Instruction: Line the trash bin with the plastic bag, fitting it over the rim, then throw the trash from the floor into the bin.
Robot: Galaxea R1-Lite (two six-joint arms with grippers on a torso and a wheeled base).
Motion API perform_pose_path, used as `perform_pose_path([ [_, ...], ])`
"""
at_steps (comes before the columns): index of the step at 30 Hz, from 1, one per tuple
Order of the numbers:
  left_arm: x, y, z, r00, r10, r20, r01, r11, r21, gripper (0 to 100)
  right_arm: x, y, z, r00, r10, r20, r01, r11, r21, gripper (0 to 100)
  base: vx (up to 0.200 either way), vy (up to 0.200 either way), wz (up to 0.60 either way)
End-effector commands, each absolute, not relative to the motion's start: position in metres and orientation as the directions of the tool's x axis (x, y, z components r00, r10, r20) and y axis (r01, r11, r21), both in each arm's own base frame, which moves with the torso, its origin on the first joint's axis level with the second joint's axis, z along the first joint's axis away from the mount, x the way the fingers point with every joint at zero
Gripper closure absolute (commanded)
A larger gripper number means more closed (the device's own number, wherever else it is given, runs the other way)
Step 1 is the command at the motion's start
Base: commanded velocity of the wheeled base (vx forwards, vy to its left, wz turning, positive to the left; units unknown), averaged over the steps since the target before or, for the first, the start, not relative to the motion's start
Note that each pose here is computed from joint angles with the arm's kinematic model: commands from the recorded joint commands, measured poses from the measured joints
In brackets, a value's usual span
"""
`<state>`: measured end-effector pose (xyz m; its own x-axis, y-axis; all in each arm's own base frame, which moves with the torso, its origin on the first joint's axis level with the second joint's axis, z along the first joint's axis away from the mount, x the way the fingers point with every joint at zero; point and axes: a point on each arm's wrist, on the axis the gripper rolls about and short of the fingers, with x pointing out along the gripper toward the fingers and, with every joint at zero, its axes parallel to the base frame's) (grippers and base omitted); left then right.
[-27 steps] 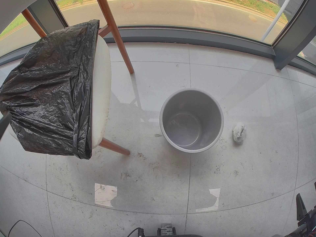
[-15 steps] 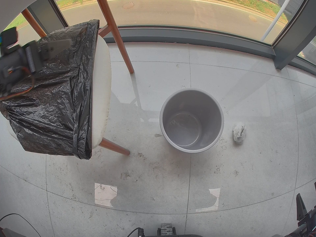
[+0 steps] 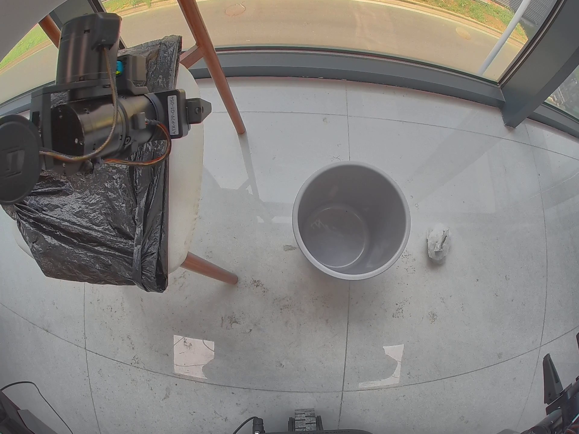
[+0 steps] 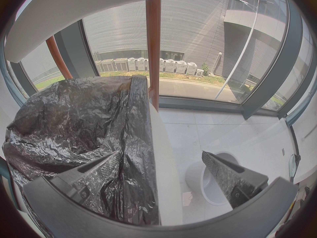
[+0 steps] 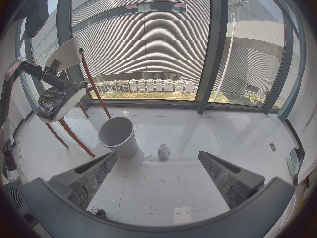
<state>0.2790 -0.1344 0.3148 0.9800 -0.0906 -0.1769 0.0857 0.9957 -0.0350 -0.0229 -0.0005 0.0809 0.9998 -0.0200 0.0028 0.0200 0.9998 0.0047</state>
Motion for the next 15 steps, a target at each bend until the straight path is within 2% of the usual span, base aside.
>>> perform_pose_path([
  [1,0.284,-0.136,0.307,0.976,-0.083,-0.202,0.08,0.996,-0.024,0,-0.022,-0.001,0.076,1.0,-0.02,-0.009,0.02,1.0,0.006,0,0.0,0.0,0.0],
  [13,0.286,-0.13,0.289,0.967,-0.04,-0.251,0.041,0.999,-0.002,0,-0.022,-0.001,0.076,1.0,-0.02,-0.009,0.02,1.0,0.006,0,0.0,0.0,0.0],
  [14,0.286,-0.13,0.287,0.966,-0.039,-0.256,0.041,0.999,0.001,100,-0.022,-0.001,0.076,1.0,-0.02,-0.009,0.02,1.0,0.006,0,0.0,0.0,0.0],
  [15,0.286,-0.13,0.284,0.964,-0.038,-0.263,0.04,0.999,0.002,100,-0.022,-0.001,0.076,1.0,-0.02,-0.009,0.02,1.0,0.006,0,0.0,0.0,0.0],
])
